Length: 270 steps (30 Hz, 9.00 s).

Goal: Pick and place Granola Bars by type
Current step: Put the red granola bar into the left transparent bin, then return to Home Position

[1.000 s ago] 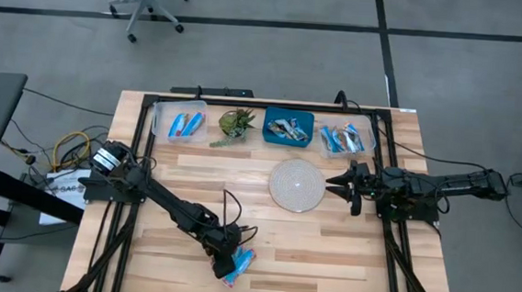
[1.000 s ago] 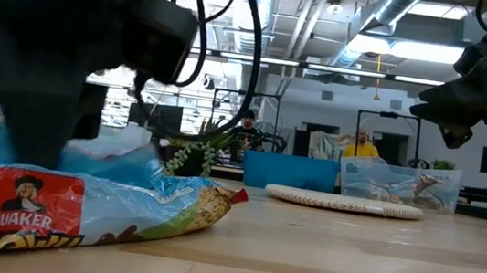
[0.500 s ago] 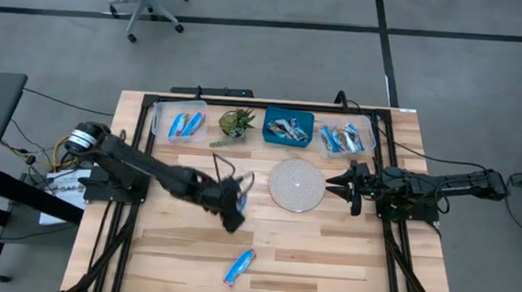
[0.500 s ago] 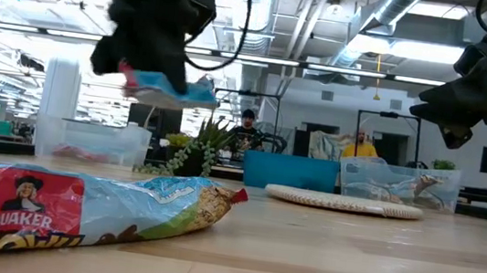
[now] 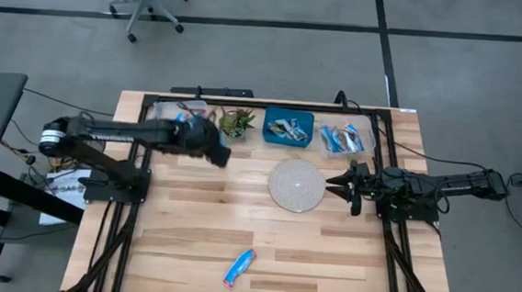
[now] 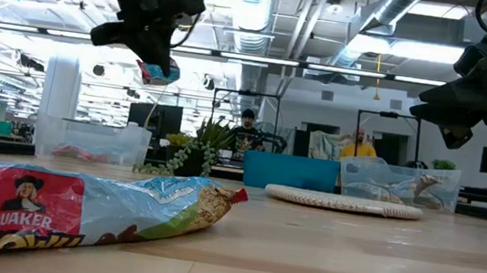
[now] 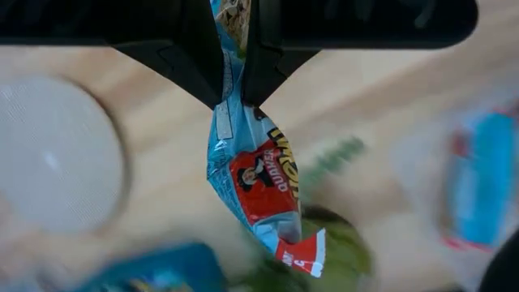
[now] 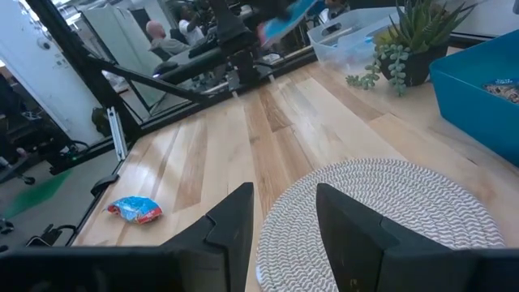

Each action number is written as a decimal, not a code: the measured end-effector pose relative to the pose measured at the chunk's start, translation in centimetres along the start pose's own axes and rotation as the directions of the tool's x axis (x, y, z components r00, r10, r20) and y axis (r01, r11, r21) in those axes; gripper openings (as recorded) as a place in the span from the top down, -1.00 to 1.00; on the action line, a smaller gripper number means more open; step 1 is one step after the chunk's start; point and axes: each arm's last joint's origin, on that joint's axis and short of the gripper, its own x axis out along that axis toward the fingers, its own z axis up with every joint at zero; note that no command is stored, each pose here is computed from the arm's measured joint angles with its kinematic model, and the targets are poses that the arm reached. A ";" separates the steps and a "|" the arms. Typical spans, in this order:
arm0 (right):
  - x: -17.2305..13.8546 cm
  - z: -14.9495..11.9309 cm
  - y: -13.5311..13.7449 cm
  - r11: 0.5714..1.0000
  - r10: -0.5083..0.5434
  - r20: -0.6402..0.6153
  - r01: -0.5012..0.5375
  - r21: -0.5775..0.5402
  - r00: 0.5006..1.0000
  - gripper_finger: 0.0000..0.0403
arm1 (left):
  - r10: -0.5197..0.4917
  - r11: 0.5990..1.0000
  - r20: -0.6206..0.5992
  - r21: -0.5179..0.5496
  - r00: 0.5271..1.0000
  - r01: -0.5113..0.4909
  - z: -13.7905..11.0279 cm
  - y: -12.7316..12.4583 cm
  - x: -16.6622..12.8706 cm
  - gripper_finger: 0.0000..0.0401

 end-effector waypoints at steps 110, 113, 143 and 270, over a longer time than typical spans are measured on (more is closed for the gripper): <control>0.0 0.0 0.0 1.000 0.001 0.005 -0.001 0.000 1.000 0.37 | -0.451 0.881 -0.471 -0.098 0.758 0.463 -19.1 -11.6 1.5 0.36; 0.0 0.0 0.0 1.000 0.000 0.003 0.000 0.000 1.000 0.37 | -0.434 0.890 -0.466 -0.089 0.771 0.448 -19.5 -12.3 1.9 0.36; 0.0 0.0 0.0 1.000 0.000 0.001 0.000 0.000 1.000 0.37 | -0.223 0.933 -0.536 0.125 0.814 0.337 -23.1 -16.3 5.2 0.36; 0.0 0.0 0.0 1.000 0.000 0.001 0.000 0.000 1.000 0.37 | 0.272 0.956 0.028 -0.120 0.962 -0.266 7.6 11.6 3.4 0.38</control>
